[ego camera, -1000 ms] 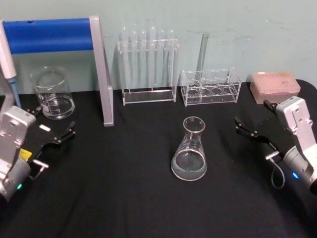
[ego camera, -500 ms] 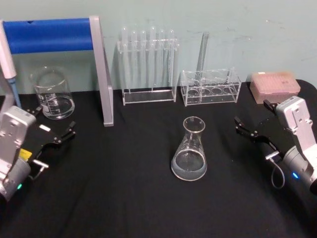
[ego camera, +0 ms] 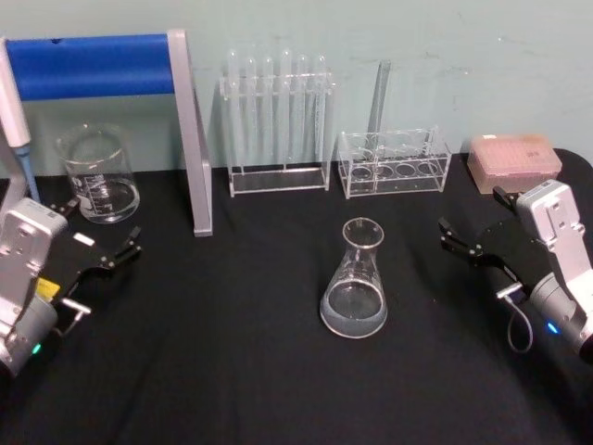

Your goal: Grasp the erlenmeyer flask with one hand, shake it three times, then place it back.

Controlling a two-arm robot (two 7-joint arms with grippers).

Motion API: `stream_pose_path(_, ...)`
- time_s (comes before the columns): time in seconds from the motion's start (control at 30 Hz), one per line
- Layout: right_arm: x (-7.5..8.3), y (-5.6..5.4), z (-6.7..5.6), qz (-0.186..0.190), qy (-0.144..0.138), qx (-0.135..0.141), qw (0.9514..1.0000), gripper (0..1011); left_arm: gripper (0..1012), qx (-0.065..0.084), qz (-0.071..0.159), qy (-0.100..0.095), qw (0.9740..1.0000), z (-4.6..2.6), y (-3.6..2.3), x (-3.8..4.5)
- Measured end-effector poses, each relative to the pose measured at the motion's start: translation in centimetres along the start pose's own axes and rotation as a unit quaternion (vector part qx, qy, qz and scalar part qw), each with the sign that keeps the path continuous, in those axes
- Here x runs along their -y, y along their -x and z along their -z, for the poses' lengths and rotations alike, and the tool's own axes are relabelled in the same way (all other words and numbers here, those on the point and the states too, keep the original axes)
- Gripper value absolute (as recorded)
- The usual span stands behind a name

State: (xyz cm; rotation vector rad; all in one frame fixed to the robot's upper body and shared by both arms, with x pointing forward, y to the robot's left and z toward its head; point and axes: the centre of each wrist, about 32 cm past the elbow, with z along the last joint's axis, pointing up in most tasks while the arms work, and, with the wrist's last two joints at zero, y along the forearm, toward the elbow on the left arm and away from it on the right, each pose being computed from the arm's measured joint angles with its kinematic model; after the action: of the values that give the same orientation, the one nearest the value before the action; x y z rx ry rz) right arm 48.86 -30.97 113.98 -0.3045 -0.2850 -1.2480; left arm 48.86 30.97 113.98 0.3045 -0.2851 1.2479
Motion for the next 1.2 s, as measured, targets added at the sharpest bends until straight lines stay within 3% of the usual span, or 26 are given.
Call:
stream_pose_path(0.23,0.4,-0.2,-0.2,-0.01,-0.008,-0.005,0.9999,1000,1001,0.0,0.0,0.0,1.0,0.0,0.0,0.0)
stream_pose_path(0.53,1.8,-0.2,-0.7,-0.047,-0.015,-0.043,0.9978,1000,1001,0.0,0.0,0.0,1.0,0.0,0.0,0.0)
stream_pose_path(0.73,3.1,0.1,-0.9,-0.093,-0.014,-0.088,0.9917,1000,1001,0.0,0.0,0.0,1.0,0.0,0.0,0.0)
stream_pose_path(0.87,3.7,0.2,-0.9,-0.127,-0.013,-0.118,0.9848,1000,1000,0.0,0.0,0.0,1.0,0.0,0.0,0.0)
stream_pose_path(1.2,4.1,0.8,-0.9,-0.189,-0.045,-0.135,0.9717,1000,1001,0.0,0.0,0.0,1.0,0.0,0.0,0.0)
